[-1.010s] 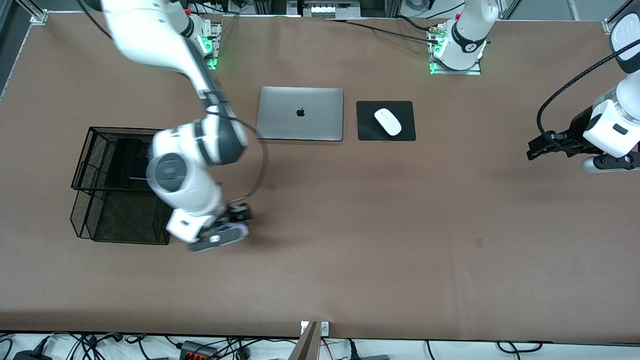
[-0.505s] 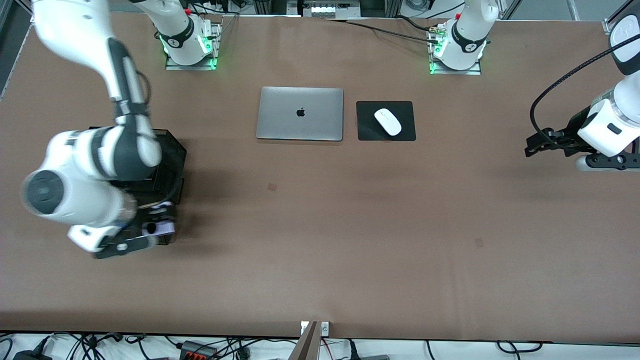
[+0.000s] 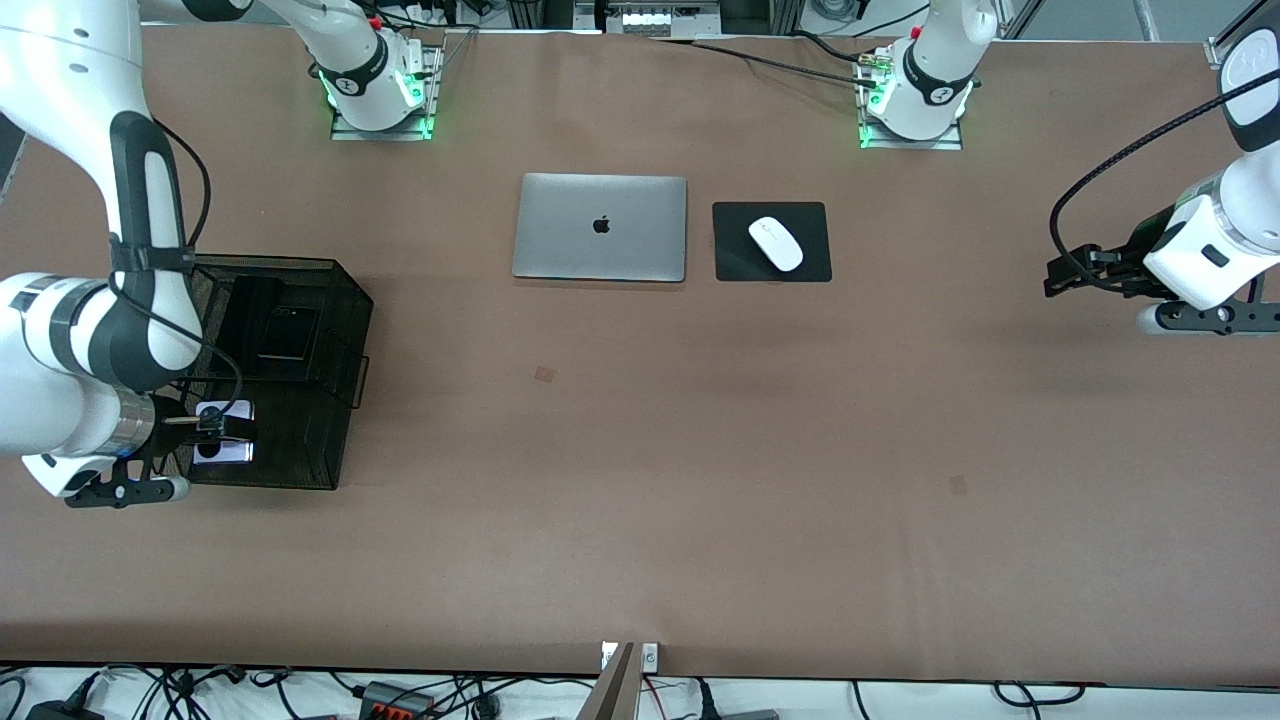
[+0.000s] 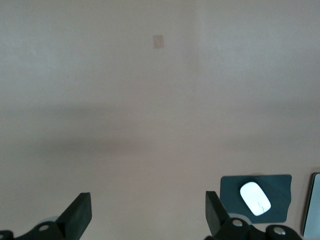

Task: Place phones with both arms
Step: 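Carry the white phone over the mesh basket with the right gripper, then lower the white phone into the basket and open the right gripper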

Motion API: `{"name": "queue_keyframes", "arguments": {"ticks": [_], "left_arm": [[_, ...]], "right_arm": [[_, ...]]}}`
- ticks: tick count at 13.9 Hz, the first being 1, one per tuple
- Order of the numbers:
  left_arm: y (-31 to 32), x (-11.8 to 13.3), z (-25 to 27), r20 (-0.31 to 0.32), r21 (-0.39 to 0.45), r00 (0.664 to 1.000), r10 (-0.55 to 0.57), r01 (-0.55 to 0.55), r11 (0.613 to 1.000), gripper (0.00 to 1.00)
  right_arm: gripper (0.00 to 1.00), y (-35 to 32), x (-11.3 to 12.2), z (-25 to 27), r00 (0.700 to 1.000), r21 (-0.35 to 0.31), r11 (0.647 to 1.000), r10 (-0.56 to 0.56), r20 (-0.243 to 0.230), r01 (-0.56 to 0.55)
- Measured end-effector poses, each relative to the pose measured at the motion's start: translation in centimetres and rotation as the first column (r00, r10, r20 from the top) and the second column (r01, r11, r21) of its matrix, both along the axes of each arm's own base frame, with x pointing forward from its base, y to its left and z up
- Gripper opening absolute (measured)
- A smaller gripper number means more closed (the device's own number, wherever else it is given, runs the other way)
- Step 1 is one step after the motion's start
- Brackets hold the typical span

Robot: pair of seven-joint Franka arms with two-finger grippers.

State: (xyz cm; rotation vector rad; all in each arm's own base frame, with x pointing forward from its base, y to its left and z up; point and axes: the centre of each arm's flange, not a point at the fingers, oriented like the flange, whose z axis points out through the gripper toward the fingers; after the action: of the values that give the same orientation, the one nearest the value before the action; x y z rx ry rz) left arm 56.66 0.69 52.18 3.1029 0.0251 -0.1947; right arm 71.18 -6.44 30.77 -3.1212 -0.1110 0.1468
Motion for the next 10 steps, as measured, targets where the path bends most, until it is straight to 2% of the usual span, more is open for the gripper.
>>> {"name": "queue_keyframes", "arguments": {"ticks": [3,6,10], "left_arm": [[0.0,-0.1,-0.3,-0.021,0.000,1.000,-0.001,0.001,1.000,1.00],[0.0,-0.2,-0.3,-0.035,-0.001,0.999,-0.001,0.001,1.000,1.00],[0.0,0.3,0.2,-0.031,-0.001,1.000,-0.001,0.001,1.000,1.00]], "right_arm": [[0.83,-0.3,-0.6,-1.9,1.000,-0.002,1.000,-0.004,-0.007,0.004],[0.83,-0.4,-0.9,-3.1,1.000,-0.006,1.000,-0.007,0.007,0.007],[0.83,-0.6,-1.7,-4.6,1.000,-0.005,1.000,-0.013,-0.016,0.012]]}}
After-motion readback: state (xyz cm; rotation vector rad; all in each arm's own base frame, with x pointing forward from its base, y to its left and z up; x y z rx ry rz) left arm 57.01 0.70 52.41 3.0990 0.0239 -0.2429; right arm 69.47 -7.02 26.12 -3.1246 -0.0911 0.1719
